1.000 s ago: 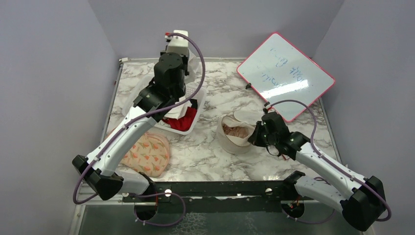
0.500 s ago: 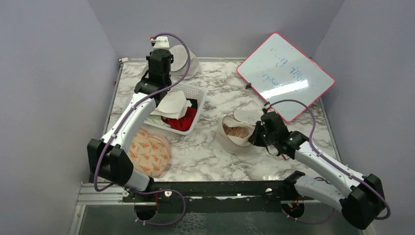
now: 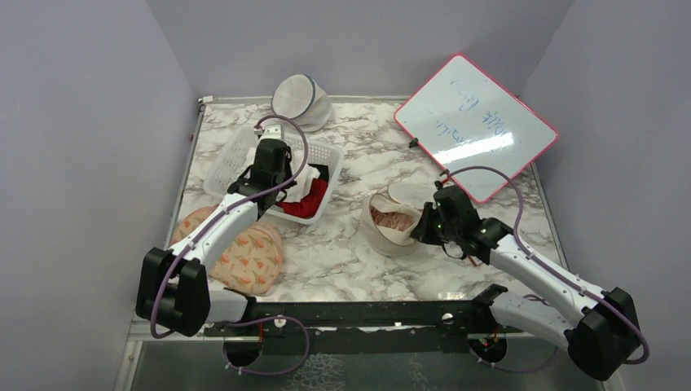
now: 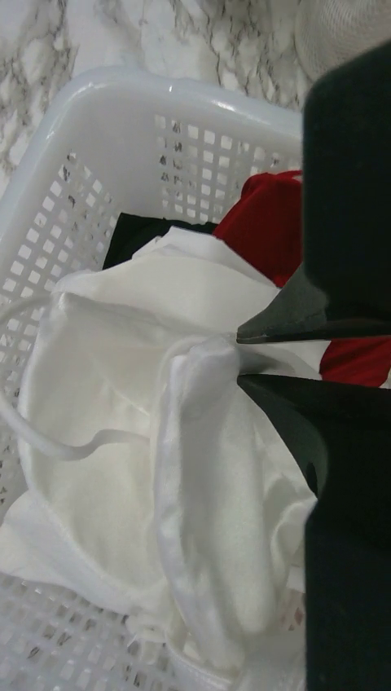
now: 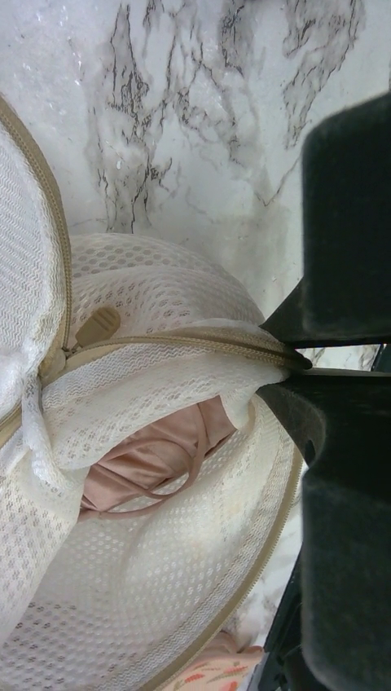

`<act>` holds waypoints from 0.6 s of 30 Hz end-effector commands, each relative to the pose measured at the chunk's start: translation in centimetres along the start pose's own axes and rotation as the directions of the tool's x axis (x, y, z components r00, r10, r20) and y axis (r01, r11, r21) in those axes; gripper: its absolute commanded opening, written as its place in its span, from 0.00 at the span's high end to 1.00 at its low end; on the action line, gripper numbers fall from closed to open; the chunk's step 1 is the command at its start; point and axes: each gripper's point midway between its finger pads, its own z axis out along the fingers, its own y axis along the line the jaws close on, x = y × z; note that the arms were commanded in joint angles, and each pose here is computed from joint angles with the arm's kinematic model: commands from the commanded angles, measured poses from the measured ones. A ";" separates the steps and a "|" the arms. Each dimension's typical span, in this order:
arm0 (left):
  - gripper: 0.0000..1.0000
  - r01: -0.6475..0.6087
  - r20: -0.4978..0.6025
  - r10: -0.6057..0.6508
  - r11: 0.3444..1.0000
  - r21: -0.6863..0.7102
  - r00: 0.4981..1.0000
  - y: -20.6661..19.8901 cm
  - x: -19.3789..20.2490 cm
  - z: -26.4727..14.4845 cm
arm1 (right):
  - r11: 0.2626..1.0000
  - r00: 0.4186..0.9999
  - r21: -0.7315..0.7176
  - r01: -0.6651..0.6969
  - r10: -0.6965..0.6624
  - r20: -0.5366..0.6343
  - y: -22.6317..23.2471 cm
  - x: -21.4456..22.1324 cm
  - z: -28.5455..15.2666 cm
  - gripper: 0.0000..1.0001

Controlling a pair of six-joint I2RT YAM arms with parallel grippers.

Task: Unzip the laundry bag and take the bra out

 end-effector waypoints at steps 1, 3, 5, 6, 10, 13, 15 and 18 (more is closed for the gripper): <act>0.63 0.067 0.061 -0.073 0.992 0.107 0.995 -1.5 -1.9 -2.7 | 0.999 1.000 -0.036 0.021 -0.022 -0.006 0.4 0.4 -0.3 0.87; 0.42 0.063 0.102 -0.076 0.990 0.130 0.992 -1.5 -2.8 -3.9 | 0.999 1.000 -0.031 0.024 -0.024 0.001 0.3 0.4 -0.5 0.81; 0.26 0.049 0.138 -0.072 0.986 0.159 0.988 -1.8 -3.9 -5.3 | 0.999 1.000 -0.046 0.020 -0.020 0.003 0.5 0.4 -0.6 0.79; 0.20 0.041 0.152 -0.069 0.984 0.175 0.986 -2.0 -4.3 -5.9 | 0.999 1.000 -0.049 0.015 -0.015 0.002 0.6 0.4 -0.6 0.76; 0.11 0.019 0.175 -0.066 0.965 0.260 0.982 -3.1 -5.6 -8.2 | 0.998 1.000 -0.059 -0.015 0.014 -0.020 0.7 1.0 -0.3 0.55; 0.11 0.037 0.130 -0.091 0.928 0.370 0.987 -5.2 -5.3 -9.0 | 0.995 0.997 -0.091 -0.047 0.041 -0.062 1.1 2.2 0.0 0.54; 0.11 0.053 0.062 -0.094 0.878 0.476 0.994 -7.4 -4.5 -9.5 | 0.990 0.993 -0.117 -0.077 0.065 -0.101 1.2 3.4 0.1 0.54; 0.23 0.063 -0.009 -0.071 0.799 0.598 0.997 -11.1 -3.4 -10.4 | 0.978 0.984 -0.174 -0.118 0.091 -0.155 1.6 5.2 0.1 0.66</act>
